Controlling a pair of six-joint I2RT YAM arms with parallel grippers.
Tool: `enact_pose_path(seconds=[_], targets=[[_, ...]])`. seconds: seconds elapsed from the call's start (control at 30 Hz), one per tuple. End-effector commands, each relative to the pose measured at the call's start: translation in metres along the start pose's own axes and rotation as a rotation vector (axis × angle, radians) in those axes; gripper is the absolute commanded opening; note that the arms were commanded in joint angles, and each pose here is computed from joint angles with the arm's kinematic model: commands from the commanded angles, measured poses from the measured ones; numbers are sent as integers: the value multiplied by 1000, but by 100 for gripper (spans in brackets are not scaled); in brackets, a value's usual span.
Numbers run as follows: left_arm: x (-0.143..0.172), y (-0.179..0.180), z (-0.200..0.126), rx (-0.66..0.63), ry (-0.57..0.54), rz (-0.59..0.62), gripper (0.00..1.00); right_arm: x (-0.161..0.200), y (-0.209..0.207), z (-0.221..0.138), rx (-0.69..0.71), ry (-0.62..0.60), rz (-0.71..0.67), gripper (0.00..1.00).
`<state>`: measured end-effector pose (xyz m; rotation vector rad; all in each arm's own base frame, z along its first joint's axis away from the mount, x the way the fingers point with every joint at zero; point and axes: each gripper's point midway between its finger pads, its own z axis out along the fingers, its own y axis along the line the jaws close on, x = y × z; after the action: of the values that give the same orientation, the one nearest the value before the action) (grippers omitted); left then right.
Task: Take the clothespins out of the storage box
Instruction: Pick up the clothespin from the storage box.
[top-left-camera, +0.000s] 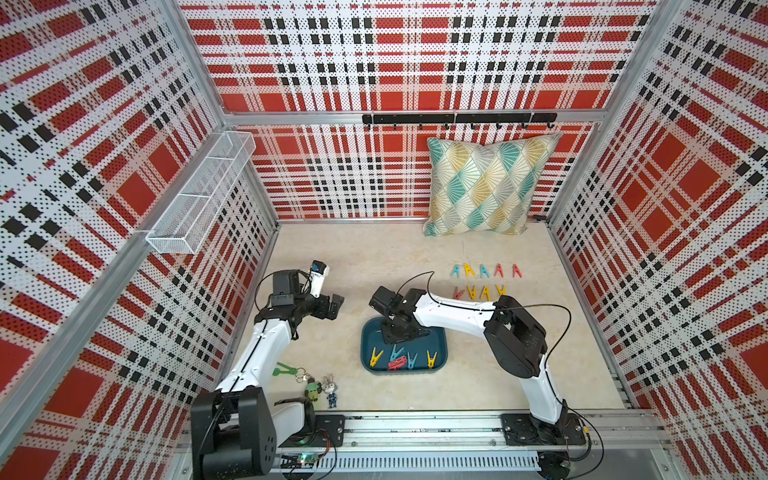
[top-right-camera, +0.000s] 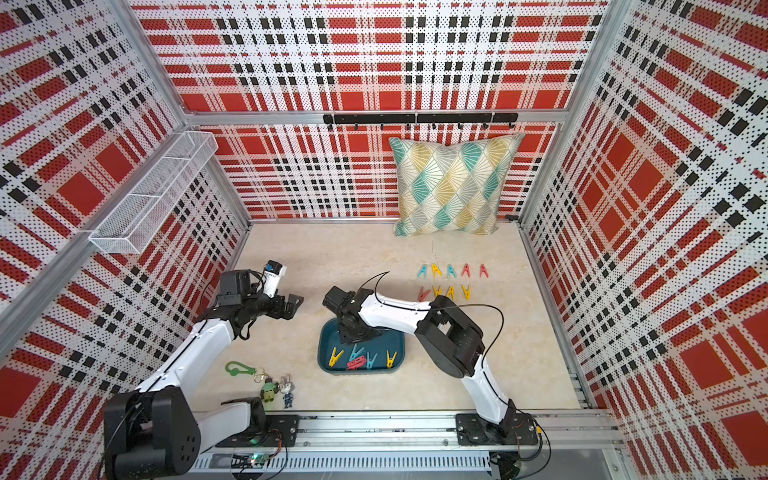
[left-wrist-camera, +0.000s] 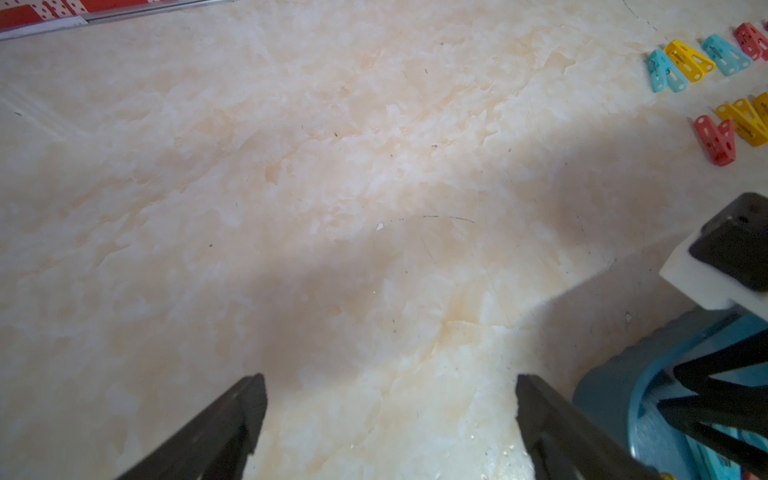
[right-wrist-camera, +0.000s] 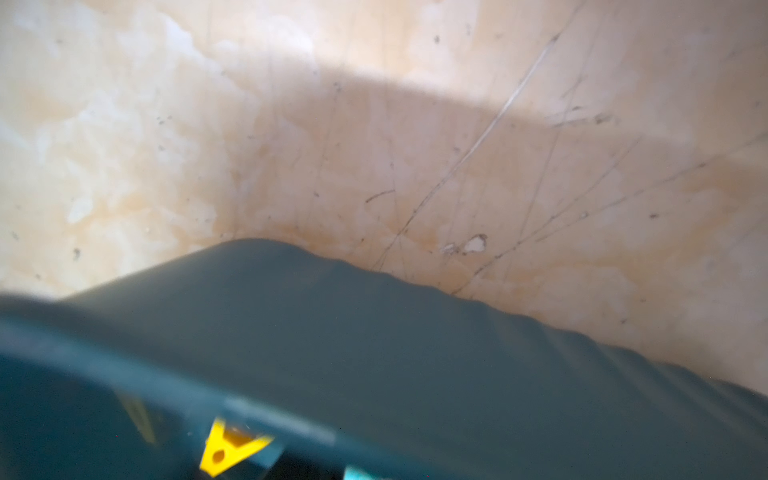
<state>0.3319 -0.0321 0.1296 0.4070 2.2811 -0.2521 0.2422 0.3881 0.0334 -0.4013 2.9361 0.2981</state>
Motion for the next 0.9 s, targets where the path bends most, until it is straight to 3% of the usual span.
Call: enact_pose_path(seconds=[0.0, 0.4, 0.87], targets=[[-7, -1, -4, -8, -30, 20, 100, 4, 4, -13, -21, -5, 4, 42], [-9, -3, -6, -3, -40, 27, 100, 23, 7, 3, -33, 62, 22, 44], [-9, -2, -6, -5, -42, 28, 100, 20, 3, 12, 8, 61, 18, 24]])
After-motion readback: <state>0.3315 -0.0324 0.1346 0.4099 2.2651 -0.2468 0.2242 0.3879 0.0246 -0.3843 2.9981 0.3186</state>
